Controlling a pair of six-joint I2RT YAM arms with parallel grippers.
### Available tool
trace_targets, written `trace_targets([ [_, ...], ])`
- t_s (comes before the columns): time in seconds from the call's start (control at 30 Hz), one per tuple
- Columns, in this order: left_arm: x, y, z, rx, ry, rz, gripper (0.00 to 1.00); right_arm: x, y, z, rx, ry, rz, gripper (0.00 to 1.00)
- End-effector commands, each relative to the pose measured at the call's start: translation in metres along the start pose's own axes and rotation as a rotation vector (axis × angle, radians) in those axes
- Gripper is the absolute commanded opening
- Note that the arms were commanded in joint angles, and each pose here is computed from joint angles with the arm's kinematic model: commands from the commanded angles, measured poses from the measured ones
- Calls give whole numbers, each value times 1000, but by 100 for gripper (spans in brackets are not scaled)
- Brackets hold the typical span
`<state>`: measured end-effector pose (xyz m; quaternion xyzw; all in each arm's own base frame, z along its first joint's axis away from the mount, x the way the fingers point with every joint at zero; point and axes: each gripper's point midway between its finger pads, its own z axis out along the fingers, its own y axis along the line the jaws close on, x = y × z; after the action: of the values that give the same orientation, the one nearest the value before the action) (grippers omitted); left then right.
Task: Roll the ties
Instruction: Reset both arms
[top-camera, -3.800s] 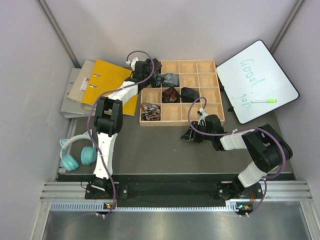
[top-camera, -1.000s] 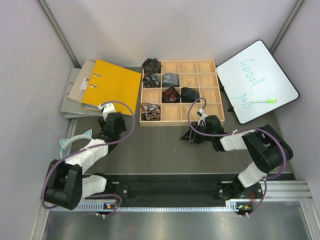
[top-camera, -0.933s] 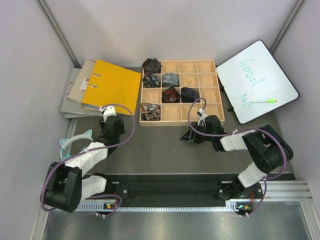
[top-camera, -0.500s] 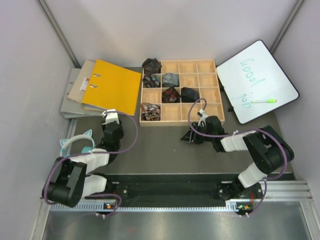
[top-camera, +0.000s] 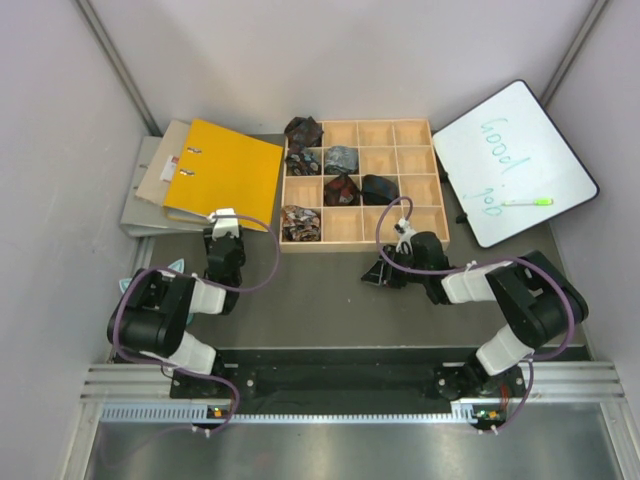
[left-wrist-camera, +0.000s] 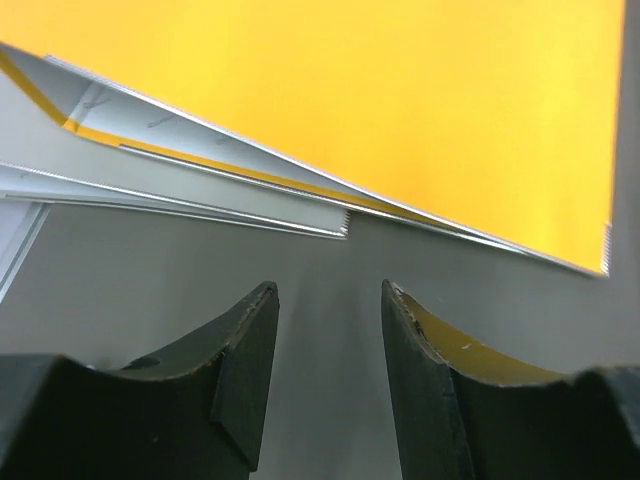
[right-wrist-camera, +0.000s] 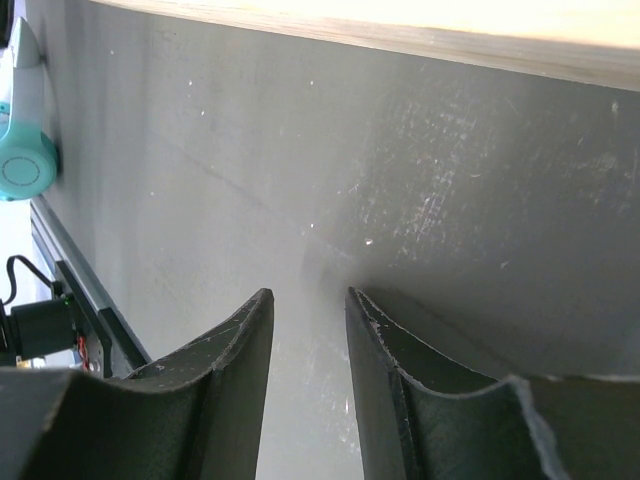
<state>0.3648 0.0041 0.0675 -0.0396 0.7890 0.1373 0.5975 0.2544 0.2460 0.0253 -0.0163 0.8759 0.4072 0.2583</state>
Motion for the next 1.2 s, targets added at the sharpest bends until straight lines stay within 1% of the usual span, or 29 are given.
trace_targets([
  [0.0,-35,4,9,51,-161,-126,49,42,-34,-5,122,132,25,37],
  [0.03,-38,2,8,78,-180,-133,48,42,-35,-4,121,133,25,37],
  [0.1,-27,0,7,115,-193,-134,49,43,-35,-4,121,135,26,37],
  [0.13,-29,-1,5,132,-216,-136,50,43,-35,-4,119,135,25,37],
  [0.17,-24,-5,5,156,-194,-121,49,43,-35,-3,120,139,28,37],
  [0.23,-30,-8,12,161,-179,-121,48,42,-34,-1,117,146,24,37],
  [0.37,-25,-2,16,129,-158,-124,57,40,-34,-2,122,137,21,37],
  [0.4,-25,-1,16,124,-158,-124,98,40,-34,-3,123,130,21,38],
  [0.43,-26,-1,16,124,-161,-125,99,34,-31,-5,120,101,10,39],
  [0.47,-26,-1,15,124,-164,-126,99,36,-33,-8,131,100,12,40],
  [0.53,-26,-1,16,124,-159,-125,99,30,-30,-12,137,80,7,47],
  [0.57,-25,-1,17,123,-156,-124,99,31,-28,-15,143,92,0,52],
  [0.6,-25,-1,16,124,-156,-123,99,27,-29,-18,162,84,-6,55],
  [0.63,-25,-1,16,124,-155,-122,99,23,-27,-21,172,72,-17,60],
  [0.67,-25,-1,16,123,-156,-124,99,4,-14,-28,154,11,-62,65],
  [0.7,-25,-1,16,124,-156,-124,99,1,-16,-36,194,4,-68,69],
  [0.73,-26,-1,16,124,-159,-125,99,-16,-4,-42,189,-41,-110,78],
  [0.77,-25,-1,17,124,-156,-124,99,-33,9,-54,183,-106,-143,99],
  [0.8,-25,-1,16,124,-156,-123,99,-42,6,-65,241,-142,-167,99],
  [0.87,-25,-1,17,123,-156,-124,99,-72,13,-85,295,-247,-248,99],
  [0.9,-25,-1,17,124,-155,-124,99,-95,17,-105,349,-362,-281,99],
  [0.97,-25,-1,17,124,-155,-124,99,-115,10,-126,443,-465,-341,99],
  [1.0,-24,-1,17,126,-153,-123,99,-128,-1,-143,539,-550,-351,99],
  [1.03,-25,-1,17,126,-152,-123,99,-129,-10,-147,585,-561,-422,99],
  [1.07,-24,-2,18,126,-149,-122,99,-129,-18,-149,619,-568,-435,99],
  [1.17,-24,-2,18,130,-144,-149,99,-142,-26,-163,706,-642,-477,99],
])
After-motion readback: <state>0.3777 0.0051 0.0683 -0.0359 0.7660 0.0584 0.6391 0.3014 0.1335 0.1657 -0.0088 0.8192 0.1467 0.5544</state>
